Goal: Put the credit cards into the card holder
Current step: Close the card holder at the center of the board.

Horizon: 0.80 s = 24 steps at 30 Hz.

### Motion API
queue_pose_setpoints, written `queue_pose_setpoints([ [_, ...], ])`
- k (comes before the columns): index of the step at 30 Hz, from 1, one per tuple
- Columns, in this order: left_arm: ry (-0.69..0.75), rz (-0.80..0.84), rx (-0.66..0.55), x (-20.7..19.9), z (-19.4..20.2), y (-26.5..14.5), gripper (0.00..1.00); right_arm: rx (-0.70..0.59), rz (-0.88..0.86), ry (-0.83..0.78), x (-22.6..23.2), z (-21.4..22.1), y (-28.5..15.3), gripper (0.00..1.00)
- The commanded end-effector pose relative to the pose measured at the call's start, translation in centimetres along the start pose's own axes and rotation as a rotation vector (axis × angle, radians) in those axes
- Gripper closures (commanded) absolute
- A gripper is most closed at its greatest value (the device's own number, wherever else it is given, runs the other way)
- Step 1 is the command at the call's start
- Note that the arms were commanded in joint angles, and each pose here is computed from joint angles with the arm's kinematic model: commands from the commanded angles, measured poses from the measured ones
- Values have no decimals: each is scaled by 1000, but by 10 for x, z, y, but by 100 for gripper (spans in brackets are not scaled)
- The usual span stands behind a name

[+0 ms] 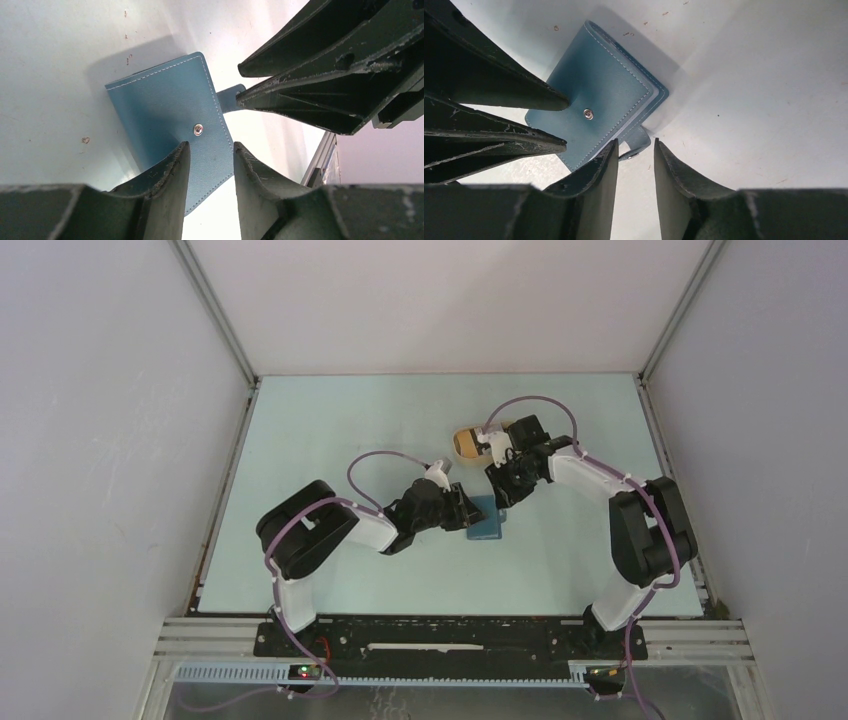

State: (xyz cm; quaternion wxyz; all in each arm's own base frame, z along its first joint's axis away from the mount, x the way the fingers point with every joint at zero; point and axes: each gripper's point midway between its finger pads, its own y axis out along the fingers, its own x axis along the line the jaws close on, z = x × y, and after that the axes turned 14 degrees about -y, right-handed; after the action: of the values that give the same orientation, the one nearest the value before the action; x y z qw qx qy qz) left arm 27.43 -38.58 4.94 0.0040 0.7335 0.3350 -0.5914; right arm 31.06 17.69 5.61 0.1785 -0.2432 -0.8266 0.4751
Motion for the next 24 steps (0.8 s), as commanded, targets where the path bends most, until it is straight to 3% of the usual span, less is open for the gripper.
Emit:
queue_pose_setpoints([
  [1,31,14,1,-6,-5,4,57,-53,54,-10,-5,-15,-16,62],
  [10,38,35,-4,-10,-5,0,57,-37,39,-5,0,-10,-17,72],
  [24,58,45,-16,-13,-7,-4,57,15,37,16,0,5,-12,64],
])
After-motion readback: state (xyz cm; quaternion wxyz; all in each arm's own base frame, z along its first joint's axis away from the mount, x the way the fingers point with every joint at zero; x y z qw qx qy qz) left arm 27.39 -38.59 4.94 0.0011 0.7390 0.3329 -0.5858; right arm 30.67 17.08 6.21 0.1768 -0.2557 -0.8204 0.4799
